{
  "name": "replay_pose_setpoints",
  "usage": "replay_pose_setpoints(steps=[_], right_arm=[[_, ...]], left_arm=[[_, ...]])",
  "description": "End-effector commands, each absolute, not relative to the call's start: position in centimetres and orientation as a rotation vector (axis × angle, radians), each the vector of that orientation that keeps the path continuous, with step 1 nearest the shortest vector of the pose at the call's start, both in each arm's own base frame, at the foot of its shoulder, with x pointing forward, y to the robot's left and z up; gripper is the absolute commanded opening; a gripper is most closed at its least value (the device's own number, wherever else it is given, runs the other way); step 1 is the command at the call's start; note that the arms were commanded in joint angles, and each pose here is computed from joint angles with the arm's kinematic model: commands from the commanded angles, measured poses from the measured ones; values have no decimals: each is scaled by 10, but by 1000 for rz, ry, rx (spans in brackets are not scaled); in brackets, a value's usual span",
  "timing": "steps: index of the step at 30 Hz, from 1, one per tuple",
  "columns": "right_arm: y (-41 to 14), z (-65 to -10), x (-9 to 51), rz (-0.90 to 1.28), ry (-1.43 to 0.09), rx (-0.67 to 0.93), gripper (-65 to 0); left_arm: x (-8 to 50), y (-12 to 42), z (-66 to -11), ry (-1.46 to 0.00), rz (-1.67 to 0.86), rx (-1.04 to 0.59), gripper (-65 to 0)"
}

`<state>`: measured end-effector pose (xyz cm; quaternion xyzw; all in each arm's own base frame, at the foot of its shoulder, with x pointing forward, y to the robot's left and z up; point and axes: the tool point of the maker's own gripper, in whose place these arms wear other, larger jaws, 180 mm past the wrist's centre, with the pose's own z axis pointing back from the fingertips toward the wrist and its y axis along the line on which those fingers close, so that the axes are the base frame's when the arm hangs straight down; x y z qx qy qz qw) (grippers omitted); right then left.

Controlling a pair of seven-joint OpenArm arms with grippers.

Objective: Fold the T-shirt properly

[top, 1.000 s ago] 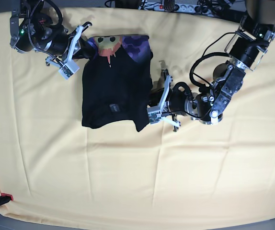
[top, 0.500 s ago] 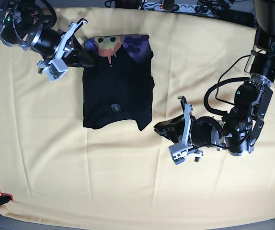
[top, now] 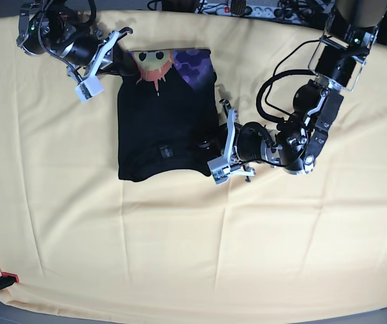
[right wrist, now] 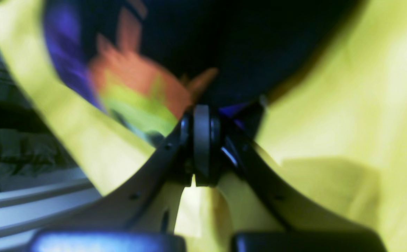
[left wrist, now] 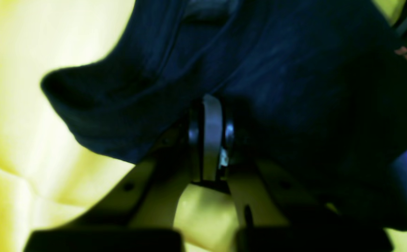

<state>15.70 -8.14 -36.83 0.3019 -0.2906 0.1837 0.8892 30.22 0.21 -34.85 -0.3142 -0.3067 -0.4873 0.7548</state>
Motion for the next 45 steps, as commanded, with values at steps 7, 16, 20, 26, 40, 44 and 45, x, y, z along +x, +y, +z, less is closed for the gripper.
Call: replay_pose_setpoints(steps=[7,16,20,26,40,44,45], right_arm=[[-120,-386,138,490,-444,482,-650],[-156,-359,164,308,-590,467,-650],[-152,-298,183,257,-826,655,-650],[-181,-280,170,207,-830,670,-650],[-246,-299,84,30,-616,462,-650],[-246,-308,41,0,-478,460,-650],[-245,-309,31,-8,-445,460,-650]], left_arm=[[326,41,-362,-672,-1016,-553,-650],[350,70,-324,-689,-983,-507,-650],[337,72,-289,-693,-995,-596,-650],[298,79,-257,-657,-975,-793,-650],[199,131,-250,-652,-742,-798,-650],[142,143,-267,-531,-664,-780,-650],[127,146,-271,-491,-640,-777,-650]])
